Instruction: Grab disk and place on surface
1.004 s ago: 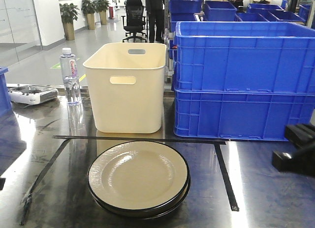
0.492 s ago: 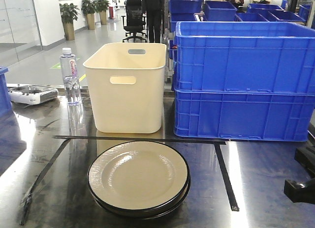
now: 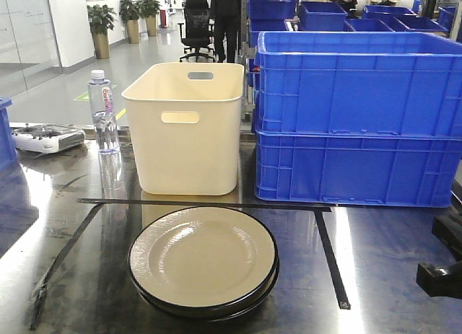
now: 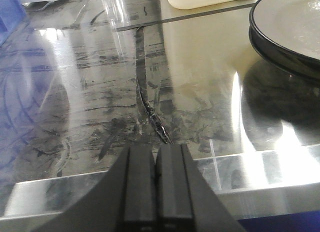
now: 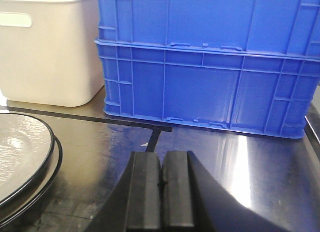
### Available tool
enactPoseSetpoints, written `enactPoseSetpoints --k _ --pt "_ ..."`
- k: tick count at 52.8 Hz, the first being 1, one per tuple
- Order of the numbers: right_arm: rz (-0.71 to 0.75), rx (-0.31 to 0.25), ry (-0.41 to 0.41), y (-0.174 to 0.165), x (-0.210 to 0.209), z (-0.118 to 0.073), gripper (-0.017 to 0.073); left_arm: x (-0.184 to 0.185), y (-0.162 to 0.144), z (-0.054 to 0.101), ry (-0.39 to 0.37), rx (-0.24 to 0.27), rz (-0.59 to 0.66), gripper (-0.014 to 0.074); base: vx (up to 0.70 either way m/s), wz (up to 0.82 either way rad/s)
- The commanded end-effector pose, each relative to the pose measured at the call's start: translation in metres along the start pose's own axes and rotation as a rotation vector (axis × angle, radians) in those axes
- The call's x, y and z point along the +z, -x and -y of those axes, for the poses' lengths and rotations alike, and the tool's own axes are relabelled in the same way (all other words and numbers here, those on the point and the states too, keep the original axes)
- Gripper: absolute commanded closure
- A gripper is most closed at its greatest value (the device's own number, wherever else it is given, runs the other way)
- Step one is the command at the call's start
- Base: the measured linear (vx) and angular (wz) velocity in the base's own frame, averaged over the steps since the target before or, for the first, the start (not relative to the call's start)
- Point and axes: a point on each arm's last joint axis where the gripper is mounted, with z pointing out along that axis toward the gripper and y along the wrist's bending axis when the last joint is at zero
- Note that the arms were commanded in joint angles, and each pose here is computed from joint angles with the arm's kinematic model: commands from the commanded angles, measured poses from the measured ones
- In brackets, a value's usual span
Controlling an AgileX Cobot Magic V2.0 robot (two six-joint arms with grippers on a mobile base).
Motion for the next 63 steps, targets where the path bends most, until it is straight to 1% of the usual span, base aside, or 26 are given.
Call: enactPoseSetpoints --k 1,2,4,6,9,12,16,23,28,32,34,36,38,63 --pt "0.043 0.009 0.019 0.012 -0.004 -0.001 0.0571 -0.004 0.015 -0.001 0.012 -0.014 0.105 0.0596 0.00 0.00" --pt "0.043 0.009 0.019 0.012 -0.004 -0.001 0.0571 -0.005 0.016 -0.001 0.013 -0.014 0.114 0.0596 0.00 0.00" --pt "0.043 0.009 0.019 0.012 -0.004 -0.001 0.0571 -0.009 0.016 -0.001 0.019 0.008 0.134 0.0596 0.00 0.00" --pt "0.043 0.009 0.019 0.012 -0.004 -0.001 0.0571 -0.015 0.017 -0.002 0.027 0.015 0.172 0.0596 0.00 0.00" --pt "0.043 0.009 0.019 0.012 -0.004 -0.001 0.0571 -0.025 0.016 -0.002 0.039 0.016 0.240 0.0596 0.00 0.00" --pt "0.043 0.009 0.019 0.012 -0.004 -0.001 0.0571 -0.037 0.007 -0.001 0.051 0.020 0.305 0.0596 0.00 0.00" --pt "0.043 0.009 0.019 0.012 -0.004 -0.001 0.0571 -0.048 -0.013 0.001 0.060 0.024 0.350 0.0596 0.00 0.00" --pt "0.043 0.009 0.019 0.012 -0.004 -0.001 0.0571 -0.053 -0.059 0.005 0.062 0.023 0.372 0.0596 0.00 0.00" --pt "0.043 0.009 0.019 0.012 -0.004 -0.001 0.0571 -0.051 -0.089 0.008 0.061 0.002 0.392 0.0596 0.00 0.00" --pt "0.043 0.009 0.019 0.012 -0.004 -0.001 0.0571 -0.051 -0.104 0.009 0.063 -0.014 0.440 0.0596 0.00 0.00" --pt "0.043 0.009 0.019 0.012 -0.004 -0.001 0.0571 -0.049 -0.107 0.009 0.058 -0.011 0.405 0.0596 0.00 0.00" --pt "0.041 0.009 0.019 0.011 -0.004 -0.001 0.0571 -0.048 -0.108 0.010 0.055 0.009 0.366 0.0596 0.00 0.00" --pt "0.042 0.009 0.019 0.012 -0.004 -0.001 0.0571 -0.047 -0.109 0.010 0.056 0.016 0.360 0.0596 0.00 0.00" --pt "0.040 0.009 0.019 0.012 -0.003 -0.001 0.0571 -0.048 -0.109 0.010 0.055 0.015 0.357 0.0596 0.00 0.00"
